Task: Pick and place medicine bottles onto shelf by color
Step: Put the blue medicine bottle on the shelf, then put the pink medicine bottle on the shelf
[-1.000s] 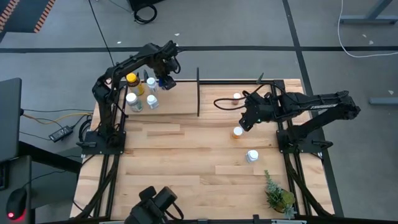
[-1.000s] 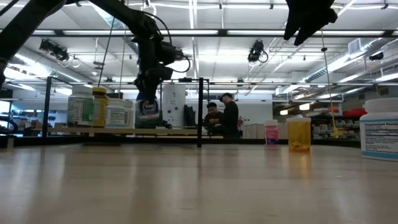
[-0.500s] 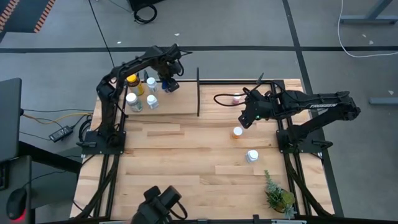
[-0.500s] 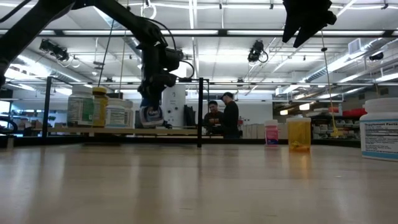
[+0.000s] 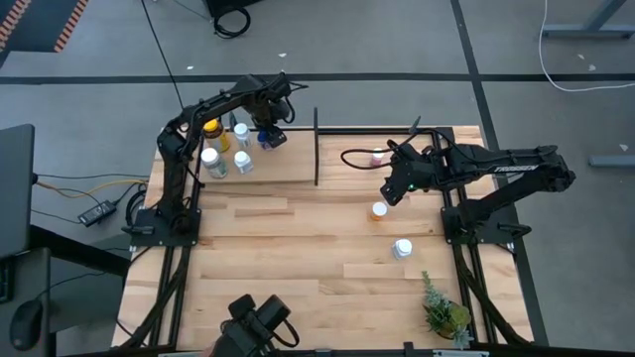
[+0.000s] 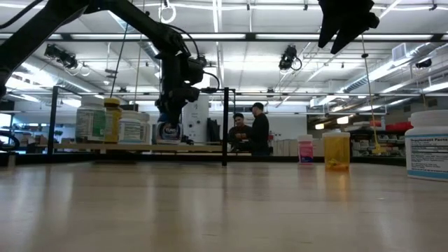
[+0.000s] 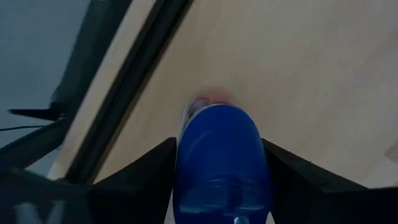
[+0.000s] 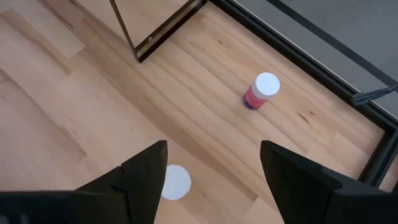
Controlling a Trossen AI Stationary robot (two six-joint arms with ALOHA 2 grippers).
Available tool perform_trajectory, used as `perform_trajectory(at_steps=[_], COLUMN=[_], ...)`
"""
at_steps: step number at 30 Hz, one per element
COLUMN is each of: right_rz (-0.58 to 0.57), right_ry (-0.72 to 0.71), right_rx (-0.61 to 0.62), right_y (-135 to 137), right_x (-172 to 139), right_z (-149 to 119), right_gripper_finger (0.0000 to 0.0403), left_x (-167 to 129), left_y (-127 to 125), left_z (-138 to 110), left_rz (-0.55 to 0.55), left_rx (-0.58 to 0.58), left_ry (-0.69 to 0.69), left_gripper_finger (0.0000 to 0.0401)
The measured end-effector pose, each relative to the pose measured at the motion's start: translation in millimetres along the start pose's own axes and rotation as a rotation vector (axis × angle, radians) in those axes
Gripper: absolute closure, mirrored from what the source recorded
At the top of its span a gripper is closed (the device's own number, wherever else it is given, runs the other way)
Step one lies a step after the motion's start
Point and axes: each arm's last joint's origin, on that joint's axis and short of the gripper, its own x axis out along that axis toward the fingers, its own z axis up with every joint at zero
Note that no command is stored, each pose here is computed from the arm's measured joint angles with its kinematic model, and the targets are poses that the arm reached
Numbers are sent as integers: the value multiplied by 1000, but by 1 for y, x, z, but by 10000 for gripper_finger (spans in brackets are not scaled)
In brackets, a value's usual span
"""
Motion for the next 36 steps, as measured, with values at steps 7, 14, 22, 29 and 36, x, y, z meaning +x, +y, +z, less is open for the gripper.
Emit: perform_trajectory(at_steps=[7,14,22,29,36], right_rz=[0,0,0,0,-12], right_ry=[0,0,0,0,-8], right_rx=[4,24,33,34,83], right_y=[0,0,0,0,-4], right_x=[0,0,0,0,5], right_z=[0,0,0,0,7], right_gripper_finger=[139,139,139,139,139], left_x=[2,1,-7,-50,-112], left_y=[2,-4,-5,-1,-2], left_z=[2,6,10,24,21], left_rz=[49,51,58,89,80], left_rx=[-4,-4,4,-3,-54], left_ry=[-2,-33,-62,-202,-291], left_gripper_finger=[153,150,156,147,152])
